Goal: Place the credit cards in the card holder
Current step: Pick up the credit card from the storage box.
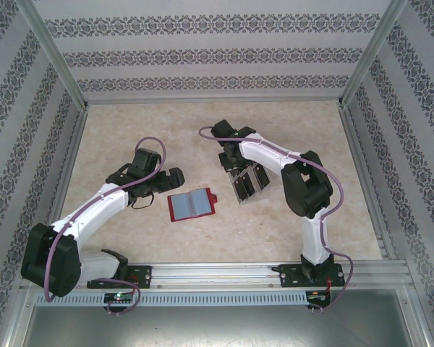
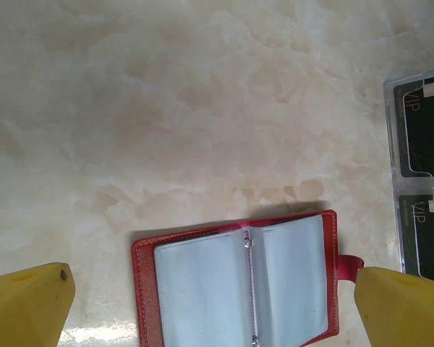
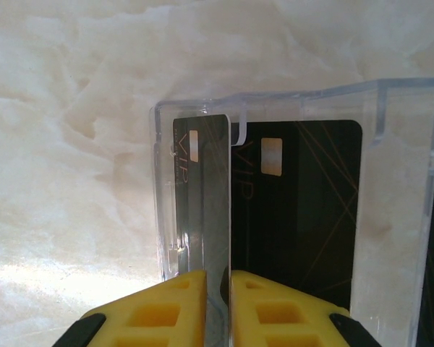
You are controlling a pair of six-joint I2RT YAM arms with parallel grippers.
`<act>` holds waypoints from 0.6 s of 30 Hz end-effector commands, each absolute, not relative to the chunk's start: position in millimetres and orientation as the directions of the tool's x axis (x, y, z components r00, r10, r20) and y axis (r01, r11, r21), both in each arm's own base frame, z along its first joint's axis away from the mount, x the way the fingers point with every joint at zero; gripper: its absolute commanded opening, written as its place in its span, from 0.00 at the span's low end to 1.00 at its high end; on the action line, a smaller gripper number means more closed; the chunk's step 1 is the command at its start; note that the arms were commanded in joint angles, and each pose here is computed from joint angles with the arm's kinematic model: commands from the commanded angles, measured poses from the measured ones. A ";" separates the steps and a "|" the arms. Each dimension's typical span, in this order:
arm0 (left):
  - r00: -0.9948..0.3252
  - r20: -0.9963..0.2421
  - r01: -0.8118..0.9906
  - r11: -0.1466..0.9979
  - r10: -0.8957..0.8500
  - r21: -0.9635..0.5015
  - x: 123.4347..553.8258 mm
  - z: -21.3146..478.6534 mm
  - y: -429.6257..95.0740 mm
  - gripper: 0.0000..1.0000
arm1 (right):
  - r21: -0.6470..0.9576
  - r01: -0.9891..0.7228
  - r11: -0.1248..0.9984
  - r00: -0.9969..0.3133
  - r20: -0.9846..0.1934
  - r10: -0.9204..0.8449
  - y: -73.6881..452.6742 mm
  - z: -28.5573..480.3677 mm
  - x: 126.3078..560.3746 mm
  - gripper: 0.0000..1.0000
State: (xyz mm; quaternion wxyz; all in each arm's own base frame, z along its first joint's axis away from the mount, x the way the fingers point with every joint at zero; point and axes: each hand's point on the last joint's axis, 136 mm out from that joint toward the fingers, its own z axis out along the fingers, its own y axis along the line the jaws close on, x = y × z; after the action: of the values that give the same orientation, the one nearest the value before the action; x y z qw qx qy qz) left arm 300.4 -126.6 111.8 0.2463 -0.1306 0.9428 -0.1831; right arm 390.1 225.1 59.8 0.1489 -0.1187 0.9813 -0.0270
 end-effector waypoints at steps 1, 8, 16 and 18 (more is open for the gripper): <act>-0.841 -0.417 -0.160 0.895 -0.345 -0.417 302.3 109.7 -125.8 1.00 | -0.086 -0.222 0.971 -0.923 -0.302 -0.238 224.8 69.3 394.8 0.19; -0.842 -0.414 -0.161 0.894 -0.345 -0.418 302.4 108.8 -126.4 1.00 | -0.077 -0.221 0.972 -0.923 -0.305 -0.234 225.9 71.6 395.6 0.19; -0.840 -0.417 -0.159 0.894 -0.346 -0.419 303.0 110.4 -126.6 1.00 | -0.067 -0.219 0.973 -0.925 -0.302 -0.229 226.3 70.5 395.3 0.09; -0.841 -0.416 -0.161 0.894 -0.345 -0.418 302.9 109.5 -126.5 1.00 | -0.065 -0.218 0.974 -0.927 -0.300 -0.227 225.6 69.9 395.1 0.05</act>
State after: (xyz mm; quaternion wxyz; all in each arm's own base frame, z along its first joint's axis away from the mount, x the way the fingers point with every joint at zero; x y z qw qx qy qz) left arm 300.4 -126.6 111.7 0.2461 -0.1306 0.9428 -0.1830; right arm 392.3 228.6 63.0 0.1518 -0.1173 0.9813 -0.0177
